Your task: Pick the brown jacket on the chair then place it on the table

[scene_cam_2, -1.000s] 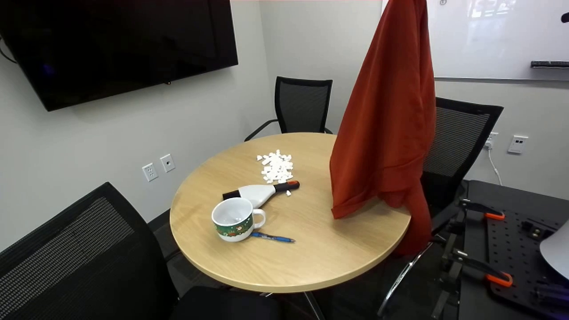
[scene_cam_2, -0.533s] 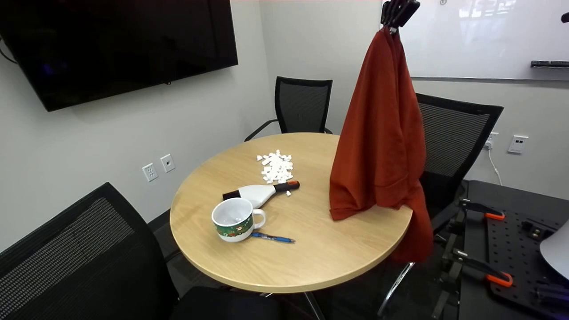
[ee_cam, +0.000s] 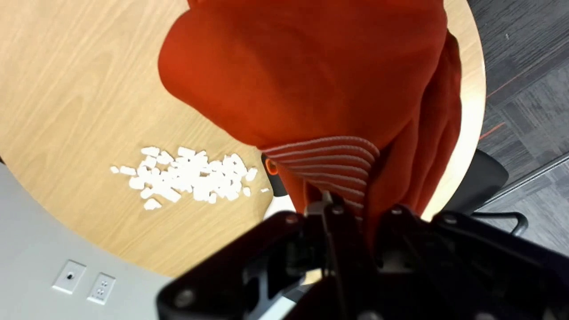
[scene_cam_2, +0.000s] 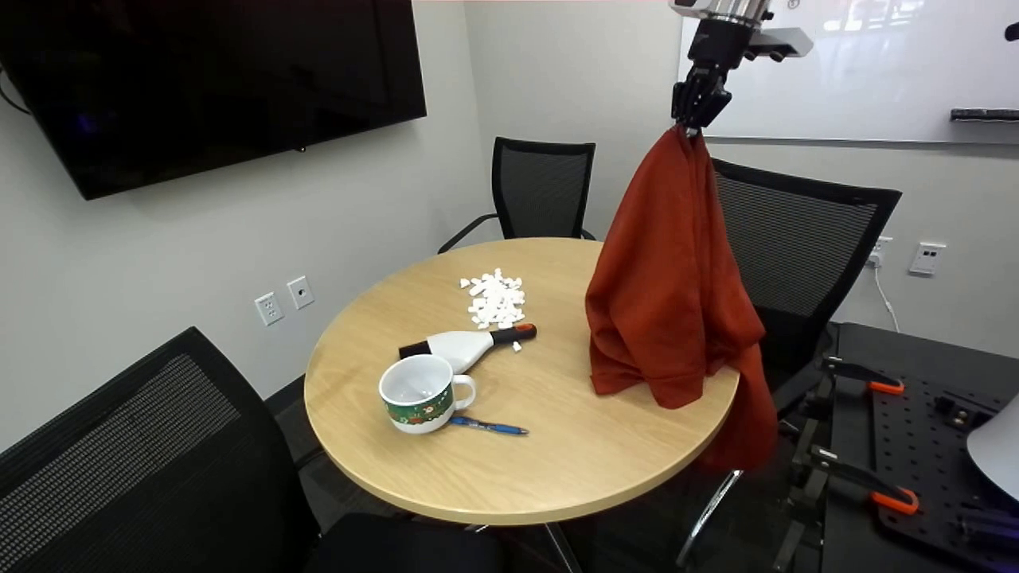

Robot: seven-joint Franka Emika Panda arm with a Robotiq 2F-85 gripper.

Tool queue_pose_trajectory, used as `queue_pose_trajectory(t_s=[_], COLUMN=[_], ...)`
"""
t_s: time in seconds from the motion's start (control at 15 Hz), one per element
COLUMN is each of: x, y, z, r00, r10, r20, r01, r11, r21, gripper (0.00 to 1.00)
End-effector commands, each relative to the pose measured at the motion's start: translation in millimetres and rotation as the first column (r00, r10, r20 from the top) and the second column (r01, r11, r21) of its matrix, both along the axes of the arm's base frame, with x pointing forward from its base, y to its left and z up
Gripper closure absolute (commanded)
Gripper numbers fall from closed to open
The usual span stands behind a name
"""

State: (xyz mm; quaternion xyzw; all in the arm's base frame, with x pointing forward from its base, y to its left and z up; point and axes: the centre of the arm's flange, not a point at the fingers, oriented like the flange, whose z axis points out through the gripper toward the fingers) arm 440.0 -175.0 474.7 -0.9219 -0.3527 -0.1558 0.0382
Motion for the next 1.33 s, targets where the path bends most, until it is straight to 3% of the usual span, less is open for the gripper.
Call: queue_pose_trajectory(t_s=[0.0, 0.4, 0.47, 0.67, 1.07, 1.27], x=[13, 31, 33, 31, 13, -8], y=[-8, -15, -15, -7, 10, 11], z=[-46, -118, -126, -126, -66, -24], r00=[0.999, 0.99, 0.988, 0.986, 0.985, 0.969], r10=[-0.028, -0.085, -0.088, -0.069, -0.064, -0.102], r20=[-0.017, -0.109, -0.13, -0.154, -0.157, -0.226], r01=[0.027, 0.074, 0.074, 0.053, 0.043, 0.068], r11=[0.999, 0.992, 0.991, 0.993, 0.99, 0.985], r21=[-0.034, -0.097, -0.109, -0.107, -0.134, -0.157], gripper=[0.97, 0.97, 0.69, 0.49, 0.04, 0.0])
